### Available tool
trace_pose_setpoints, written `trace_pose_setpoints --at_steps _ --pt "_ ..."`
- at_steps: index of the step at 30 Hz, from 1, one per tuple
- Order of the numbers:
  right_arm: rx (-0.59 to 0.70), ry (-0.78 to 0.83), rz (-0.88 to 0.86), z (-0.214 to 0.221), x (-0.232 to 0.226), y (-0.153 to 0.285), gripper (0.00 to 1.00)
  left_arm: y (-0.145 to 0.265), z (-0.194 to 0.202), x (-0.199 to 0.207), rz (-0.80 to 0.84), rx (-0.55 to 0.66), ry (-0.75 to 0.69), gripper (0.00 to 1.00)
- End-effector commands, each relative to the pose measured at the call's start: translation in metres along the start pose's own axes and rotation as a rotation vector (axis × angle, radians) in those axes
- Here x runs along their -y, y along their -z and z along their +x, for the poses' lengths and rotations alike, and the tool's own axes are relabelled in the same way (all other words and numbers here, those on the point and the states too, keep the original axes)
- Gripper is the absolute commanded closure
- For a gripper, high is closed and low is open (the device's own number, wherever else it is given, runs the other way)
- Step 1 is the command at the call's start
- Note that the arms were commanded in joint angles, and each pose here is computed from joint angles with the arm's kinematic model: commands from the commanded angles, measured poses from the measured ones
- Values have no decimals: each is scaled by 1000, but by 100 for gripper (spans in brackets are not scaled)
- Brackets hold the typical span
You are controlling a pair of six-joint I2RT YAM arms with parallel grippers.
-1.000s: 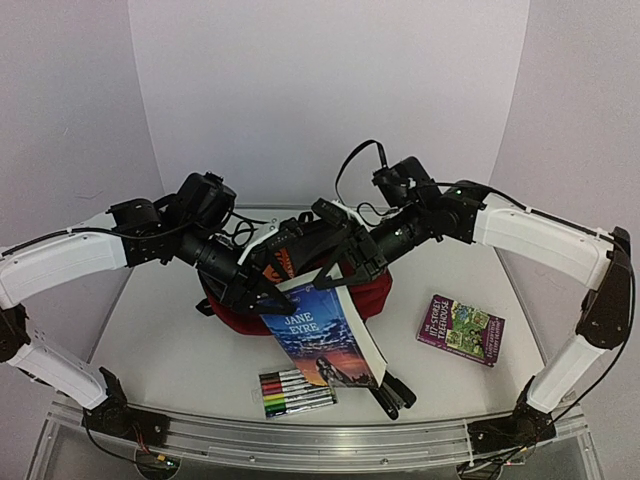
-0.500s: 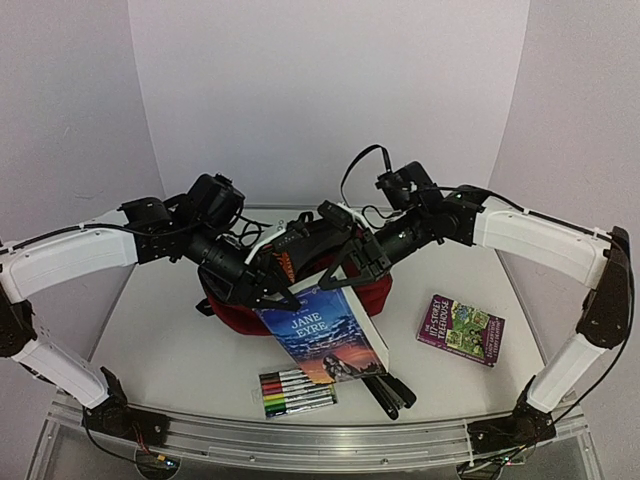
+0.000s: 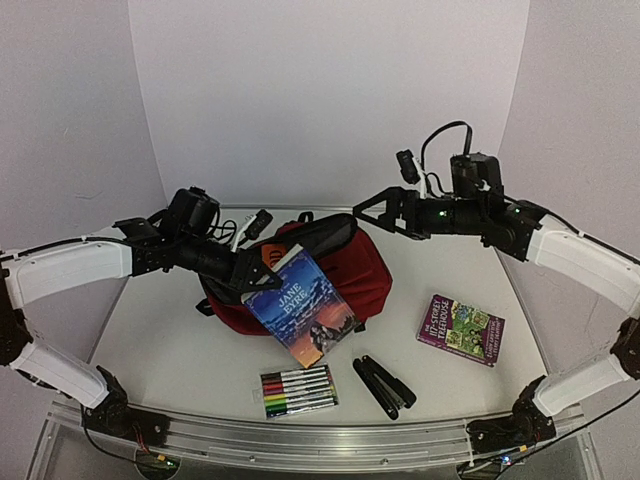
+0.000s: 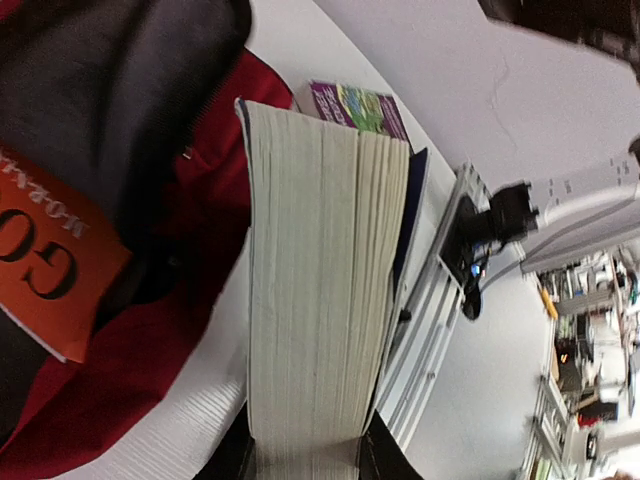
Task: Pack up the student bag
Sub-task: Pick up the book from the center of the board.
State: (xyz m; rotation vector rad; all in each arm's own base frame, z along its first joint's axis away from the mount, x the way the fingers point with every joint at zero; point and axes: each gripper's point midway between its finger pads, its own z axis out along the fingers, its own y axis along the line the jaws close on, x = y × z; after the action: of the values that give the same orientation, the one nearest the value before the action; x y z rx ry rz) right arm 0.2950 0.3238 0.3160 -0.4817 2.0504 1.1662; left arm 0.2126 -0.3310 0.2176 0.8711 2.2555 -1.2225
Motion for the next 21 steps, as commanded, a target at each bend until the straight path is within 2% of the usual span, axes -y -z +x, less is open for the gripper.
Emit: trace_pose_setpoints --at_steps 1,11,17,21 --pt "255 -27 -72 -35 -18 24 2 70 -104 59 159 462 -58 100" --pt "272 -112 -185 -1 -10 19 2 109 -144 81 325 668 -3 100" --pt "298 -178 -166 14 10 13 2 127 -150 93 393 704 -9 100" --pt "297 -196 -220 19 10 3 2 133 -149 101 444 701 -10 100"
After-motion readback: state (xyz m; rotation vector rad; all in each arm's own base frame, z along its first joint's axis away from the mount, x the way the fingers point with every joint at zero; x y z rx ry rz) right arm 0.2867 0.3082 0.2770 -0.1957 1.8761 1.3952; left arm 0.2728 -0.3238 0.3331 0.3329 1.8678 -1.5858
